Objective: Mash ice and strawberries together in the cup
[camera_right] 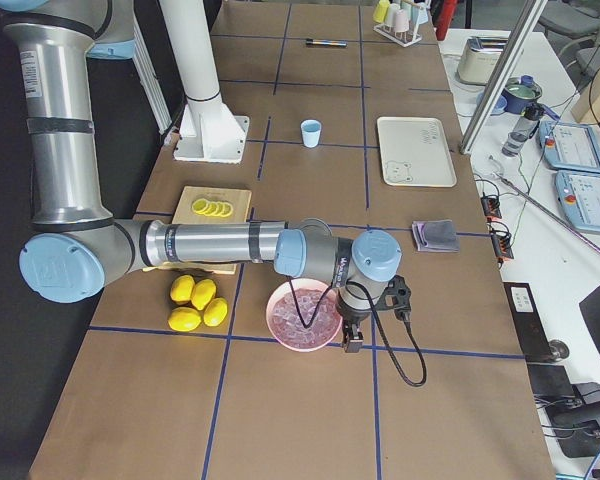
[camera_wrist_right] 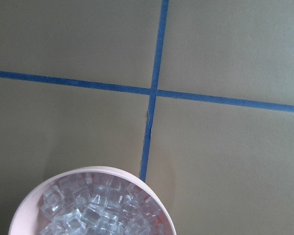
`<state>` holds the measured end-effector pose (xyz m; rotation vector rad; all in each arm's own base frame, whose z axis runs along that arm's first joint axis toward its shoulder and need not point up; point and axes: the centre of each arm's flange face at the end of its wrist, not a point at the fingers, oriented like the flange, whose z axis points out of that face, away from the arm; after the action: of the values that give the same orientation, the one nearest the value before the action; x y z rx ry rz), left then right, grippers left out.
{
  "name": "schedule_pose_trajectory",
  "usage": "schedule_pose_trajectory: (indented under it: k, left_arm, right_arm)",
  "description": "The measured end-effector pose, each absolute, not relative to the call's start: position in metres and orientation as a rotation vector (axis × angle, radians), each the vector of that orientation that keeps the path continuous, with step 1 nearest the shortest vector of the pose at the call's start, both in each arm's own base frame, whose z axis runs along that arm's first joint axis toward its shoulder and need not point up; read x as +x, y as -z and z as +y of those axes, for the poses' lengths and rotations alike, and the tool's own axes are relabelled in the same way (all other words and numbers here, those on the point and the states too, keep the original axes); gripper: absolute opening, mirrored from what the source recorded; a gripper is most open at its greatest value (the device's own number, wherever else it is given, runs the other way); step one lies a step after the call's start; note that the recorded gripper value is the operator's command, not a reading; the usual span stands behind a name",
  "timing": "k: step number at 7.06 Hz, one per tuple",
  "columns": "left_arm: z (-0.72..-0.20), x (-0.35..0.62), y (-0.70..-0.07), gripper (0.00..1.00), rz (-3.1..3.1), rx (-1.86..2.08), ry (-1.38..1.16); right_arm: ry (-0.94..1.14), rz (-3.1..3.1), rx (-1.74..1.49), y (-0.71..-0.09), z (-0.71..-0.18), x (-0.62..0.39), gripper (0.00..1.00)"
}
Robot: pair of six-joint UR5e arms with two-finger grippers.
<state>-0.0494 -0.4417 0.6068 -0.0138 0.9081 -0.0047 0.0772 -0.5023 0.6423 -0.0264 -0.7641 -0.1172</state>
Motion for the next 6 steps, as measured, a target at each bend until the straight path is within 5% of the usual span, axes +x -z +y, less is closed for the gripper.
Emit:
schedule_pose_trajectory:
  k: [6]
  left_arm:
    - [-0.428,-0.053,-0.606,1.0,0.837,0.0,-0.005]
  right_arm:
    - [0.114,-0.776,-0.016,-0.652,-0.491,0.089,0.99]
